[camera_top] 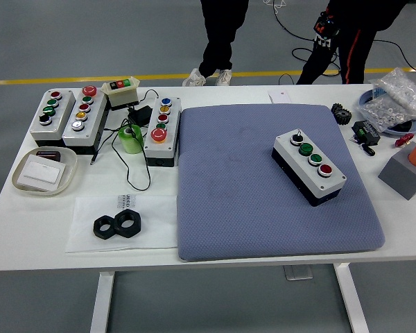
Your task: Pick up the button,place it on the desk,press the button,press the button
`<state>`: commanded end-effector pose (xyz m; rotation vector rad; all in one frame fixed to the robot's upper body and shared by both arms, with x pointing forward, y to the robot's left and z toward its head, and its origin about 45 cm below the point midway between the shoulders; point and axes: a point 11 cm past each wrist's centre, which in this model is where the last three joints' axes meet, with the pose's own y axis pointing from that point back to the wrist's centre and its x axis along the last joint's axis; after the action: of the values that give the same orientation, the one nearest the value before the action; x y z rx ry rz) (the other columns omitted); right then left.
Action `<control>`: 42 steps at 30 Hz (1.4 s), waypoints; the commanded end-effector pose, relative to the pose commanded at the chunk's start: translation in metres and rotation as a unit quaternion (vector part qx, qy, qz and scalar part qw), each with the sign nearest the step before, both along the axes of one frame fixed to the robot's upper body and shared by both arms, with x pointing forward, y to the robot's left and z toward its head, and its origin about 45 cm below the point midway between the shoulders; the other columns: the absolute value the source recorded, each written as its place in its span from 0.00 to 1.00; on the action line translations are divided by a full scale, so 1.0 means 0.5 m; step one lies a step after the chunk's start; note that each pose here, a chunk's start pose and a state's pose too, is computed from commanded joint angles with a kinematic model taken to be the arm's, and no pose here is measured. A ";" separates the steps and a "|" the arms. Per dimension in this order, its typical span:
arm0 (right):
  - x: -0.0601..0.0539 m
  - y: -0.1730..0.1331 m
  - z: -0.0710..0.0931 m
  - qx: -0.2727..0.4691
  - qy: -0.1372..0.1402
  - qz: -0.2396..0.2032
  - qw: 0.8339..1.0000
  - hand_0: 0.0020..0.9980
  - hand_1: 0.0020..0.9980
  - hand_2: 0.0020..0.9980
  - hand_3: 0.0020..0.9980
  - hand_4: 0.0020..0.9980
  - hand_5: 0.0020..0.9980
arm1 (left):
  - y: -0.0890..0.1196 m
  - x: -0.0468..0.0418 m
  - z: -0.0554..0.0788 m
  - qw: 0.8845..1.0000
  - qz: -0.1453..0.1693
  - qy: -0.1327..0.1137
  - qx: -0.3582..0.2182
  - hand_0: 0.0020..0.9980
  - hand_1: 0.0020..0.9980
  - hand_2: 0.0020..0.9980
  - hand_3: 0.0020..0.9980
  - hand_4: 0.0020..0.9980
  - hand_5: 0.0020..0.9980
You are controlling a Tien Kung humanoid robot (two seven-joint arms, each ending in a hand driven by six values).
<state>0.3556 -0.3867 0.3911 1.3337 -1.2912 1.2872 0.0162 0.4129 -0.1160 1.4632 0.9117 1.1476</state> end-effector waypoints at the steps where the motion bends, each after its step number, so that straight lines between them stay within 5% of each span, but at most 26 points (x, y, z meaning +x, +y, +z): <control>1: 0.000 0.001 0.002 -0.004 -0.001 0.001 1.000 0.90 0.85 0.81 0.77 0.62 0.36 | 0.000 0.000 0.000 1.000 0.000 0.000 0.000 0.74 0.92 0.98 0.95 0.61 1.00; 26: 0.012 -0.027 0.079 -0.292 0.004 -0.012 0.956 0.91 0.86 0.85 0.82 0.66 0.32 | 0.016 -0.002 0.005 1.000 0.001 0.003 0.008 0.74 0.92 0.98 0.95 0.61 1.00; 38: 0.042 -0.029 0.029 -0.216 0.031 -0.008 0.976 0.90 0.85 0.84 0.81 0.65 0.33 | 0.013 -0.003 0.004 1.000 0.002 0.004 0.007 0.74 0.92 0.98 0.95 0.61 1.00; 39: 0.044 -0.028 0.026 -0.209 0.033 -0.008 0.977 0.91 0.86 0.85 0.82 0.80 0.59 | 0.013 -0.003 0.004 1.000 0.003 0.003 0.007 0.74 0.92 0.98 0.95 0.61 1.00; 42: 0.051 -0.027 0.009 -0.172 0.051 -0.002 0.984 0.91 0.86 0.85 0.82 0.80 0.59 | 0.011 -0.001 0.004 1.000 0.003 0.003 0.006 0.74 0.92 0.98 0.95 0.61 1.00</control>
<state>0.3812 -0.4002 0.3957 1.1344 -0.9483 1.3491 0.0155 0.4186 -0.1142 1.4747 0.9152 1.1563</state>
